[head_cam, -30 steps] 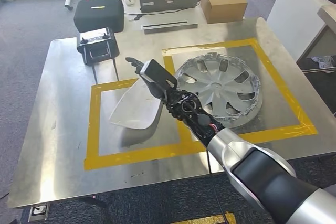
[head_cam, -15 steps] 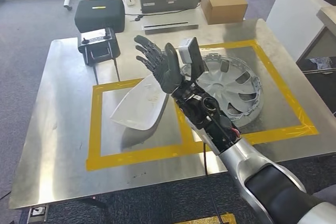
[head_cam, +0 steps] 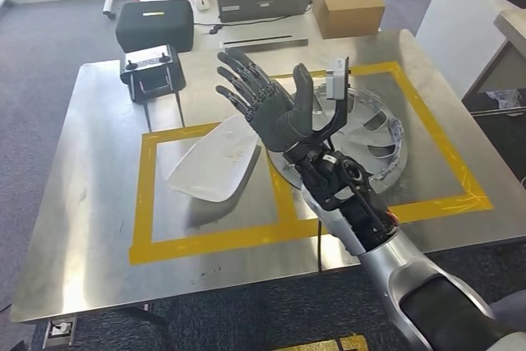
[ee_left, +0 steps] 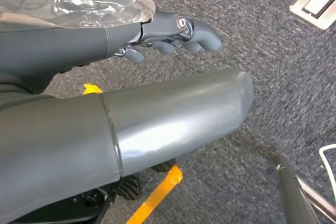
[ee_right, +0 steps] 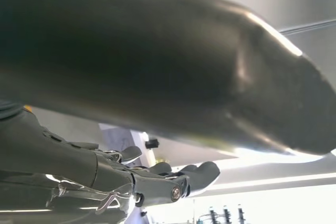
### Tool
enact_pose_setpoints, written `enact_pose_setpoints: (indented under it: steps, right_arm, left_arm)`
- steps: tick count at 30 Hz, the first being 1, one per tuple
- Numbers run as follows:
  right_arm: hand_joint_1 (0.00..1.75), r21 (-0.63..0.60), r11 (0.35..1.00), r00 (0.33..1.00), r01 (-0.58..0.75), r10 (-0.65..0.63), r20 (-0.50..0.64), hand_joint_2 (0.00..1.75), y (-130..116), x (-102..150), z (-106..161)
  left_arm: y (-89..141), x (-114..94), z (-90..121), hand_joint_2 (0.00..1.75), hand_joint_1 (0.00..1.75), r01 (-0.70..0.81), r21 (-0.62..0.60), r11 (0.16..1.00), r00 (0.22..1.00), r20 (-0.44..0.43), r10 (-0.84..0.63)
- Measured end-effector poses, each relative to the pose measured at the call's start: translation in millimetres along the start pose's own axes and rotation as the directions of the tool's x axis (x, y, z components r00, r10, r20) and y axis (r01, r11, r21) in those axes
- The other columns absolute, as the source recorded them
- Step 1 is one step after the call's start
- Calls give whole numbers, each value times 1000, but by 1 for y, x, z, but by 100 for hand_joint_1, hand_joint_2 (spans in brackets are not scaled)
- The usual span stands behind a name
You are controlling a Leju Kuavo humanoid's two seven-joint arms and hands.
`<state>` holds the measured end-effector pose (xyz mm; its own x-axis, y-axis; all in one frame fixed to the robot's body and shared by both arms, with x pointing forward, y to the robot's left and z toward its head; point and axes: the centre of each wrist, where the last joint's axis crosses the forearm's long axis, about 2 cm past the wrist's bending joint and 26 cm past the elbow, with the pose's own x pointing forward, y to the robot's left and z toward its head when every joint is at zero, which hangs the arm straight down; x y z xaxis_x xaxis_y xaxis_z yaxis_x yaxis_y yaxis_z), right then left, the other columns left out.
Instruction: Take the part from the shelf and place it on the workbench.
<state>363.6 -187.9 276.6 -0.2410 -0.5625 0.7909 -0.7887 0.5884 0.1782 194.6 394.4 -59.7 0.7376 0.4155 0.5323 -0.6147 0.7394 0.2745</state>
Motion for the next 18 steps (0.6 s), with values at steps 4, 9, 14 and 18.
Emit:
enact_pose_setpoints:
  steps: [4, 9, 14, 18]
  right_arm:
    - [0, 9, 1000, 1000, -2, 2, 9, 0, 2, 2, 1]
    - [0, 23, 1000, 1000, 4, -4, 8, 0, 6, 2, 6]
    - [0, 45, 999, 1000, -10, 9, 28, 0, 7, 8, 0]
    - [0, 48, 999, 999, -18, 17, 31, 0, 6, 10, -3]
  left_arm:
    - [1, 1, 0, 0, 0, -1, 2, 1000, 1000, 0, 1]
    - [1, 1, 0, 0, 0, -3, 2, 1000, 1000, -6, 3]
    - [1, 7, -1, 0, 0, -12, 4, 1000, 1000, 4, 12]
    - [0, 8, -1, 0, 0, -12, 1, 1000, 1000, 4, 12]
